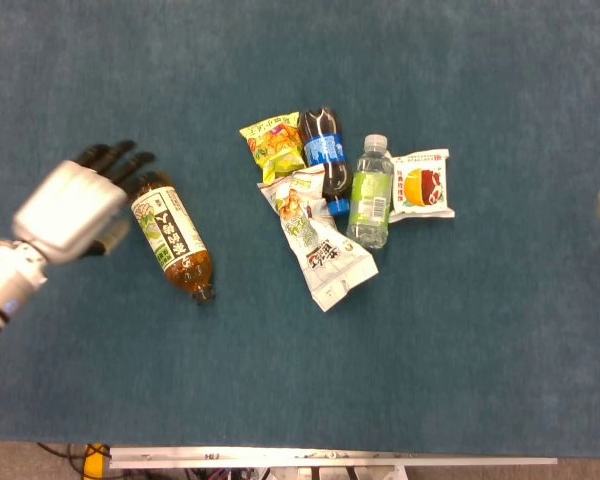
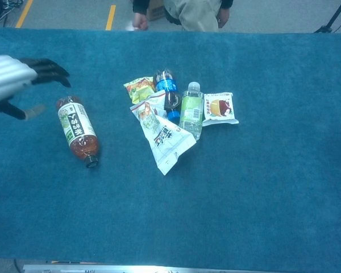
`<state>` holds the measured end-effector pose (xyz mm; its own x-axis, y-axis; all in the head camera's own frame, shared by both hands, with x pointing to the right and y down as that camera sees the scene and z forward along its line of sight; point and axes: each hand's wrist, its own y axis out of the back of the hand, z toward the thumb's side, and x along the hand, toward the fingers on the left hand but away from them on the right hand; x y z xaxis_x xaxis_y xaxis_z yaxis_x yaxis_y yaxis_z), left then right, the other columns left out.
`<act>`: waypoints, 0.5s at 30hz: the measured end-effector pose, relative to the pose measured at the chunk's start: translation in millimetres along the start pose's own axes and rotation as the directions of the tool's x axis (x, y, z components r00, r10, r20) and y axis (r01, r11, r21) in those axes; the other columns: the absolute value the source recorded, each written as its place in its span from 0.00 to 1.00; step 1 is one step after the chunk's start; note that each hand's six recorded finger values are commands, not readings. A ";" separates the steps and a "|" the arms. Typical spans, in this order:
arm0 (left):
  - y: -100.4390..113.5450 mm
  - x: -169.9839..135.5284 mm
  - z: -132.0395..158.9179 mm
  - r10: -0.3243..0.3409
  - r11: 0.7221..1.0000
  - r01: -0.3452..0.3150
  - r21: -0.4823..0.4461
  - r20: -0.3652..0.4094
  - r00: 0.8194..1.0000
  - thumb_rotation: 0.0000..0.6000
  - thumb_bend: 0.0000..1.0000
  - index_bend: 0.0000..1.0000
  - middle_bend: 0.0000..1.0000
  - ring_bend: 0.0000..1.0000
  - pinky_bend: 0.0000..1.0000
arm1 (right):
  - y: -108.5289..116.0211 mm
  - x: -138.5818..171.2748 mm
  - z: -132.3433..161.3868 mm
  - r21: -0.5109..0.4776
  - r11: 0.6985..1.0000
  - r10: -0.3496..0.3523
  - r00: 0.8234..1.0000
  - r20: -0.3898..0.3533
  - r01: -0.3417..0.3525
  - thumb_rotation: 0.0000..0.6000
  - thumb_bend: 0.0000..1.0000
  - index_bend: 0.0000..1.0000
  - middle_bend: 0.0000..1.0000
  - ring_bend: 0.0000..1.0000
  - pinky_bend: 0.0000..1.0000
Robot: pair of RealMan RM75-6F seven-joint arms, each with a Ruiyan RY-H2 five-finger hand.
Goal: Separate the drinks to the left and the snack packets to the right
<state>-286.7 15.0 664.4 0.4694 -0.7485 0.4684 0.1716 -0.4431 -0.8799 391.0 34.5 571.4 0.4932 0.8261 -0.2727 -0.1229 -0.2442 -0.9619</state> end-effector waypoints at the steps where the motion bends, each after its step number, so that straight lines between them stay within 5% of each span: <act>1: 2.6 -4.2 -3.9 0.012 1.000 -0.012 -0.008 -0.018 1.000 1.00 0.46 0.18 0.11 0.06 0.16 | -1.5 -6.4 8.7 0.010 1.000 0.013 0.999 -0.032 -0.013 1.00 0.06 0.47 0.48 0.40 0.47; 6: 11.8 -29.5 -23.5 0.053 0.998 -0.057 -0.034 -0.107 0.993 1.00 0.46 0.18 0.11 0.06 0.16 | -7.0 -31.6 45.9 0.055 0.997 0.058 0.986 -0.157 -0.050 1.00 0.05 0.38 0.42 0.34 0.44; 15: 20.3 -65.4 -37.0 0.095 0.995 -0.101 -0.023 -0.199 0.975 1.00 0.46 0.17 0.10 0.06 0.15 | -15.0 -76.3 122.6 0.154 0.987 0.100 0.924 -0.368 -0.046 1.00 0.00 0.32 0.37 0.26 0.39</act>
<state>-346.0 36.7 618.9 0.3020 -0.8701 0.3895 0.1028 -0.3765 -0.9207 249.7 37.5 604.3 0.7607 0.5520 -0.3415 -0.2763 -0.2007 -0.9399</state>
